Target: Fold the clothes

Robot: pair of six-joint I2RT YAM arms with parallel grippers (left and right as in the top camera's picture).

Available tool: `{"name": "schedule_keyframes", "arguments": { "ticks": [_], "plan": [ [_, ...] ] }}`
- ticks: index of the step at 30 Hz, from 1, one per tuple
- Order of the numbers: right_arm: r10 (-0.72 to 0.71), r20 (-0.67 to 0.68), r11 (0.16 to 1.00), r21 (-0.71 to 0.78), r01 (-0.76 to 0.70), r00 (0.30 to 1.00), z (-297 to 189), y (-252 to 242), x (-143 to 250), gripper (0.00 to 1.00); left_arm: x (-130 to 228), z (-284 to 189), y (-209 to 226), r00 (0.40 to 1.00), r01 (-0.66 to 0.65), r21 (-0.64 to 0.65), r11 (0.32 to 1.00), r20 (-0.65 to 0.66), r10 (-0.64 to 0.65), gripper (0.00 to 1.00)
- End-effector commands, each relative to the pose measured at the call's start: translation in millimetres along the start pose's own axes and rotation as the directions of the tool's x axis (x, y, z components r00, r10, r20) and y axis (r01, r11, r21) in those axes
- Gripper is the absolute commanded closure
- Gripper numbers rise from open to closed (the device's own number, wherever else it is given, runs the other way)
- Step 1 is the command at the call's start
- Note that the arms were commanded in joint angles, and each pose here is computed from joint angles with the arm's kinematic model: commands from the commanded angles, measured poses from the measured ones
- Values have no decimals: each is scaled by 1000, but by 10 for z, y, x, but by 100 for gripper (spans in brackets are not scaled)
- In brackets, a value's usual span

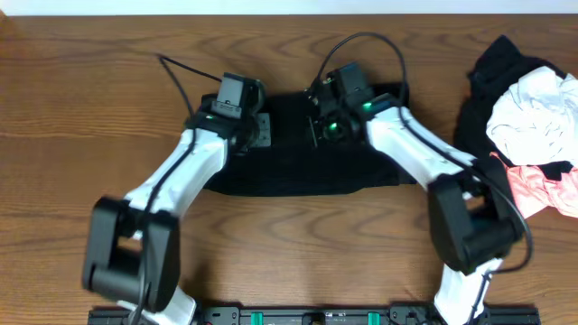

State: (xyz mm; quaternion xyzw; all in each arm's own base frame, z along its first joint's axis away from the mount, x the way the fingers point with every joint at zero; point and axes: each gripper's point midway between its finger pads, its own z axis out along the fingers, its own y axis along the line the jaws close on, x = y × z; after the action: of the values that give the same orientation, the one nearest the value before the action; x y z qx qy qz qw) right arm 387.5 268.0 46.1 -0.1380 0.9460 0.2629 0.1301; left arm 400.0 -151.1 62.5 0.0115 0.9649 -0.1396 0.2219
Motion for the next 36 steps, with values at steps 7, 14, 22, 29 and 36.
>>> {"name": "schedule_keyframes", "arguments": {
  "ticks": [7,14,22,29,36],
  "plan": [
    [185,-231,964,230,-131,955,268,-545,709,99,-165,140,602,997,13,-244,970,76,5,58],
    [266,-305,898,424,-119,914,-71,-915,1001,99,-78,1,1227,993,115,-362,925,47,-105,58],
    [153,-335,894,447,14,929,-319,-1042,945,98,53,-94,1451,991,119,-395,911,-9,-134,58],
    [27,-165,917,396,41,986,-809,-790,491,77,-168,-594,1072,979,202,-245,948,86,-186,55],
    [132,77,920,363,-151,988,-1572,-928,192,28,-268,-973,420,975,181,-27,983,136,-176,49]
  ]
}}
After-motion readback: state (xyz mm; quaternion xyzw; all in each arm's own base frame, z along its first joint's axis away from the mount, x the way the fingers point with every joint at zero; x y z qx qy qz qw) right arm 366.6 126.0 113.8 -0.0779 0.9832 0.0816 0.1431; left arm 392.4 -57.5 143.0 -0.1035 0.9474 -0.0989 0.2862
